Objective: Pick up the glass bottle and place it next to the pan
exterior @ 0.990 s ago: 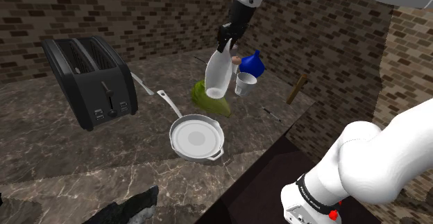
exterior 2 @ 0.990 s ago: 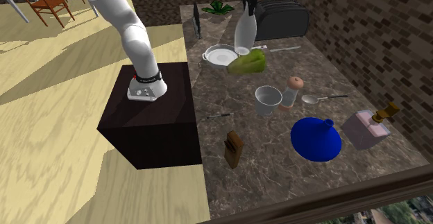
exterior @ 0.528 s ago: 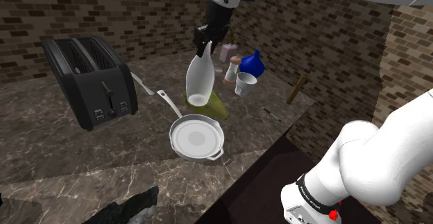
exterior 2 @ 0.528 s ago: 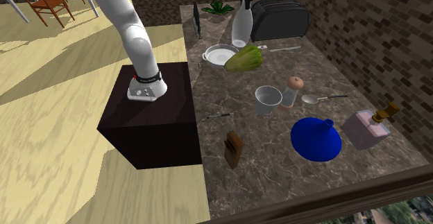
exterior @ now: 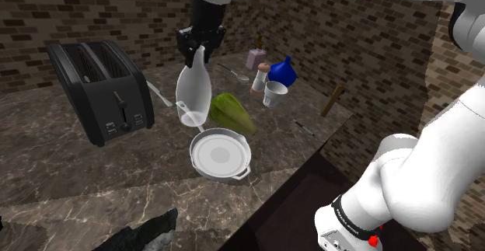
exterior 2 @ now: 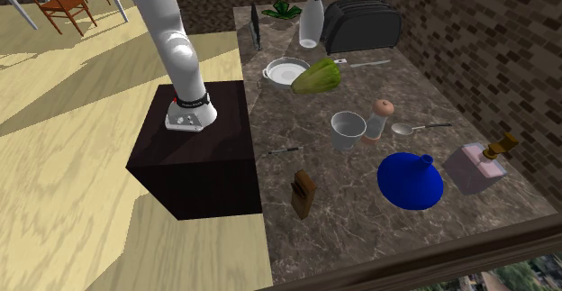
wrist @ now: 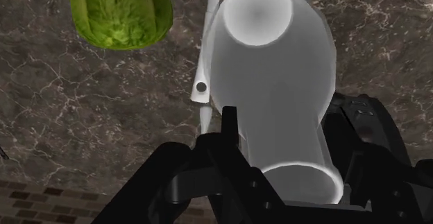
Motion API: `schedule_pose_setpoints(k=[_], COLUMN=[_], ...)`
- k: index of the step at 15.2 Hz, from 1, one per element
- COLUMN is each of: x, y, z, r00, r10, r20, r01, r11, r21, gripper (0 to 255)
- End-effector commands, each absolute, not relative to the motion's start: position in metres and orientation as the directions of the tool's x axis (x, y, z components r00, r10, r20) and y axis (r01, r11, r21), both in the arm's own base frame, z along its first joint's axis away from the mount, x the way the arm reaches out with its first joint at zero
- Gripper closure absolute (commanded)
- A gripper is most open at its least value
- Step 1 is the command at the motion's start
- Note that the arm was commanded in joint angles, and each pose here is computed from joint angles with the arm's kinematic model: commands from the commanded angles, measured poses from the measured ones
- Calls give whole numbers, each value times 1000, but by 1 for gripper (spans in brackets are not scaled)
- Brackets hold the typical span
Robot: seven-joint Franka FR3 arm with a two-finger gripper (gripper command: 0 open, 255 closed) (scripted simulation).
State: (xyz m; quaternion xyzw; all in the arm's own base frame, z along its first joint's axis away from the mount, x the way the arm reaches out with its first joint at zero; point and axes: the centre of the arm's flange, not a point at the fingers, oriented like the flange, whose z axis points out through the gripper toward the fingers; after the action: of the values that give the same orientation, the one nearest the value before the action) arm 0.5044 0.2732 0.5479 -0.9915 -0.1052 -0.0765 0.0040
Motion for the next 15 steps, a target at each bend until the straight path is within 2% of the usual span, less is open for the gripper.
schedule_pose_setpoints(k=[1, 15], x=[506, 515], y=[298, 461], z=[547, 542], r00=[966, 966], r10=[206, 206], r20=[153, 153], r01=[208, 208], r11=[-978, -978], r21=[7, 7], gripper=[255, 255])
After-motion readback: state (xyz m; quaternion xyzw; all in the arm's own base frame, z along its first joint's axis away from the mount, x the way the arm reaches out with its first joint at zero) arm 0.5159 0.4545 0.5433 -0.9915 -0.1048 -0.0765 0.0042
